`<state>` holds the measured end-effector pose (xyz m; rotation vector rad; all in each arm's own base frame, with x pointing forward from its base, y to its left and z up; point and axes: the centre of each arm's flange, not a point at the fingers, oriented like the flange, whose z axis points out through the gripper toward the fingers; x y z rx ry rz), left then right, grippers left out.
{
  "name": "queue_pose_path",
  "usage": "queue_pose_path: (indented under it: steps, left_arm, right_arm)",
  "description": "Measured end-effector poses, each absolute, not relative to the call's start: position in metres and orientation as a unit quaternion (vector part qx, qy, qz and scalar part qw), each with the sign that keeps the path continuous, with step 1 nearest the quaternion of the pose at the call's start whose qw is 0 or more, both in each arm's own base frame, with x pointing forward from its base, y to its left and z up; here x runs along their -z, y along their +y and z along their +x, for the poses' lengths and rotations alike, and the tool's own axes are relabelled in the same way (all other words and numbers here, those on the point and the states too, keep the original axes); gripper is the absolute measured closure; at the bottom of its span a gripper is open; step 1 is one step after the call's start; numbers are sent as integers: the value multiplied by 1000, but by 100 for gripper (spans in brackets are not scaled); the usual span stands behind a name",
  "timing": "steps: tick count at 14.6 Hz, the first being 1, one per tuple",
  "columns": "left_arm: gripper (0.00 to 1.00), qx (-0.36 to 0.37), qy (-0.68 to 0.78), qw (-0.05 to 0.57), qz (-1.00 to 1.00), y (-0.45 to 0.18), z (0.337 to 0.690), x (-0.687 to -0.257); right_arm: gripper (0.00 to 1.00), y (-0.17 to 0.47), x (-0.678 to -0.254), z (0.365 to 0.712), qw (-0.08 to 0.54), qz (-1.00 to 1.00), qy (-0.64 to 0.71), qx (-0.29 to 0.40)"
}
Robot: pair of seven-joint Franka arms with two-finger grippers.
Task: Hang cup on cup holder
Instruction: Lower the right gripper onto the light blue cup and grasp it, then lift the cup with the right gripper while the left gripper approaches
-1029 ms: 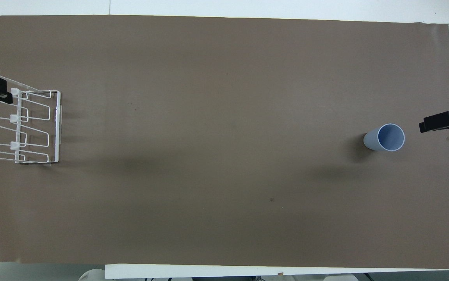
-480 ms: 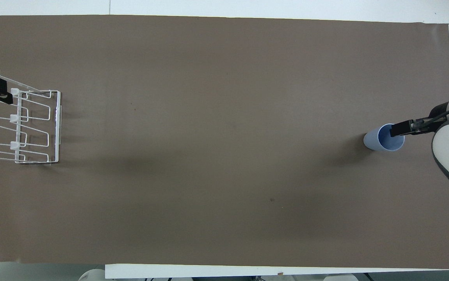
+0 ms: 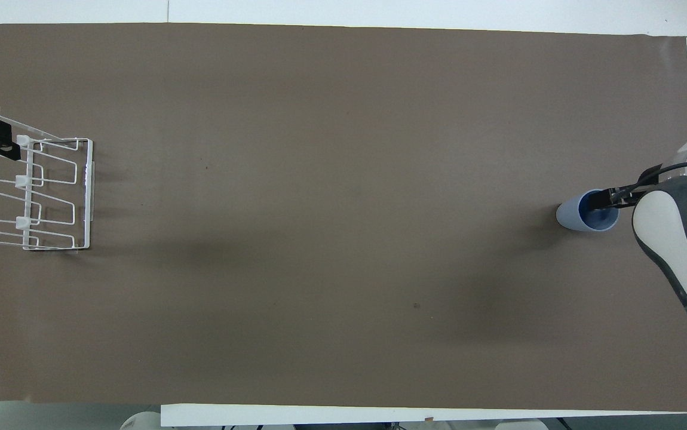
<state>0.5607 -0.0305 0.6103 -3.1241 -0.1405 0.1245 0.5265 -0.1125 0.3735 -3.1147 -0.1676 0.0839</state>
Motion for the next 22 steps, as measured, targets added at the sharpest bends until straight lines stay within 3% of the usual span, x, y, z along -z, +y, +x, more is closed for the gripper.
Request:
queue_pose_path:
  steps: [2,9,10,13,16,19,22]
  left_arm:
    - [0,-40,-45,6,-998,-30,561,-610]
    - [0,-40,-45,6,-998,-30,561,-610]
    - [0,-40,-45,6,-998,-30,561,-610]
    - [0,-45,-54,7,-997,-30,559,-608]
    - [0,-63,-79,11,-995,-31,552,-601]
    - [0,-74,-160,3,-984,-37,547,-600]
    - [0,-89,-287,-23,-954,-70,542,-601]
  right_arm:
    - [14,-122,-362,519,13,-997,-65,-31]
    - [91,-115,-352,517,14,-996,-83,-36]
    - [95,-114,-352,517,14,-996,-85,-36]
    - [95,-105,-357,519,39,-992,-107,-47]
    - [95,-70,-394,531,198,-976,-82,-35]
    - [95,4,-431,542,378,-923,-63,-21]
    - [95,99,-442,541,461,-885,-46,-47]
